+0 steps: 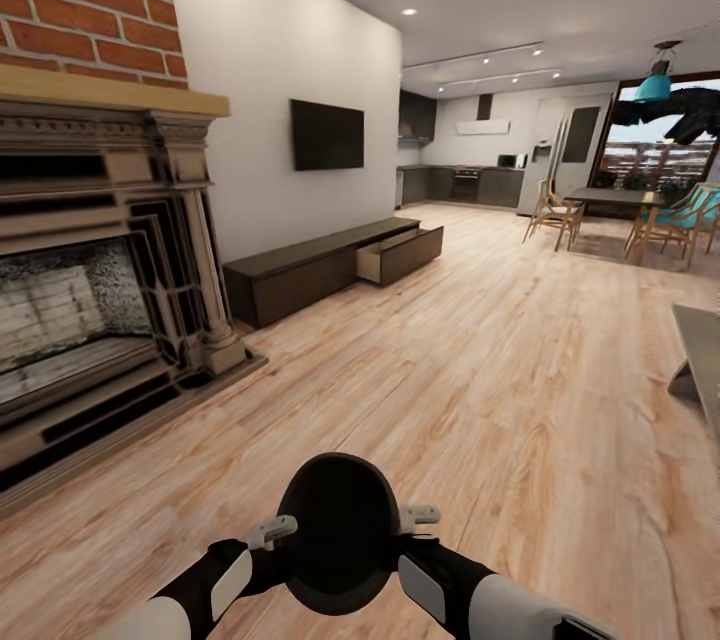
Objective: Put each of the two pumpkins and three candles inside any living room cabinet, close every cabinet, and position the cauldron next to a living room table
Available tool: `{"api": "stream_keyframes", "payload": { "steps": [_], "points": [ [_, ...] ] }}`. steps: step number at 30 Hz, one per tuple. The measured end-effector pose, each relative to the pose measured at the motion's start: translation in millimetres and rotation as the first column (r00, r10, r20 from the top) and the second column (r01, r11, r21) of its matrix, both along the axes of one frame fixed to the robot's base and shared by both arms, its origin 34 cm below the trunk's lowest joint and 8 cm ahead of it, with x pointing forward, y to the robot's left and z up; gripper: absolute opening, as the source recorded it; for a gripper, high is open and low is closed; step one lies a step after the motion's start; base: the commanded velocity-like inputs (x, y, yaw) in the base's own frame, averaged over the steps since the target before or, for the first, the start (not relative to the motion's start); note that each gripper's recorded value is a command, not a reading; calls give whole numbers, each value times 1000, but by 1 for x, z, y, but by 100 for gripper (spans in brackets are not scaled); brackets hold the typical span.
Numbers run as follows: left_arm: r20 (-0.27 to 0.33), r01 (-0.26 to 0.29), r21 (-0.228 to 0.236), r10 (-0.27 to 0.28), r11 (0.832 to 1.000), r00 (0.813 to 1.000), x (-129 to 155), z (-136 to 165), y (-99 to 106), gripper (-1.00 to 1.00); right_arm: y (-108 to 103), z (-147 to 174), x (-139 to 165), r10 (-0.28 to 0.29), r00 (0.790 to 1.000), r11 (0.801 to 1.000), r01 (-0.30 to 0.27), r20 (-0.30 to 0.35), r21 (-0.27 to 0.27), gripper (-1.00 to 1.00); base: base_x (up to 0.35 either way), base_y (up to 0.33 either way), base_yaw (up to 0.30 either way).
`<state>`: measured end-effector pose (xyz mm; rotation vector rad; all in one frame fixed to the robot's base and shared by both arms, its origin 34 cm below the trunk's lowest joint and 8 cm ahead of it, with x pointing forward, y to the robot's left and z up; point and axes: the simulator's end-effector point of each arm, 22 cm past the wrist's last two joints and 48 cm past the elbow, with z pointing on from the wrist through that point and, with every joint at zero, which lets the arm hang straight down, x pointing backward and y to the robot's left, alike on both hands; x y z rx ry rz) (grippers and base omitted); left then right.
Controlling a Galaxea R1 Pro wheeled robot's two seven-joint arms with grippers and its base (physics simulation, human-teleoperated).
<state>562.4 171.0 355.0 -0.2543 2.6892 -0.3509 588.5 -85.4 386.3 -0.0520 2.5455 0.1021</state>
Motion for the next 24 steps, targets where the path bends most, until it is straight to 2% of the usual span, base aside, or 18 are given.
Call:
{"api": "stream_keyframes", "payload": {
  "steps": [9, 19, 24],
  "points": [
    [-3, -1, -1, 1, 1000, 1000, 2, 13, 0, -100, 0, 13, 3, 0, 1000, 1000, 0, -3, -1, -100, 0, 0, -14],
    [-3, -1, -1, 1, 1000, 1000, 3, 13, 0, -100, 0, 13, 3, 0, 1000, 1000, 0, -3, -1, -100, -28, 65, -229],
    [-2, -3, -3, 3, 1000, 1000, 3, 13, 1, -100, 1, 14, 3, -1, 1000, 1000, 1, 0, -4, -100, -31, 55, -39]
  ]
}}
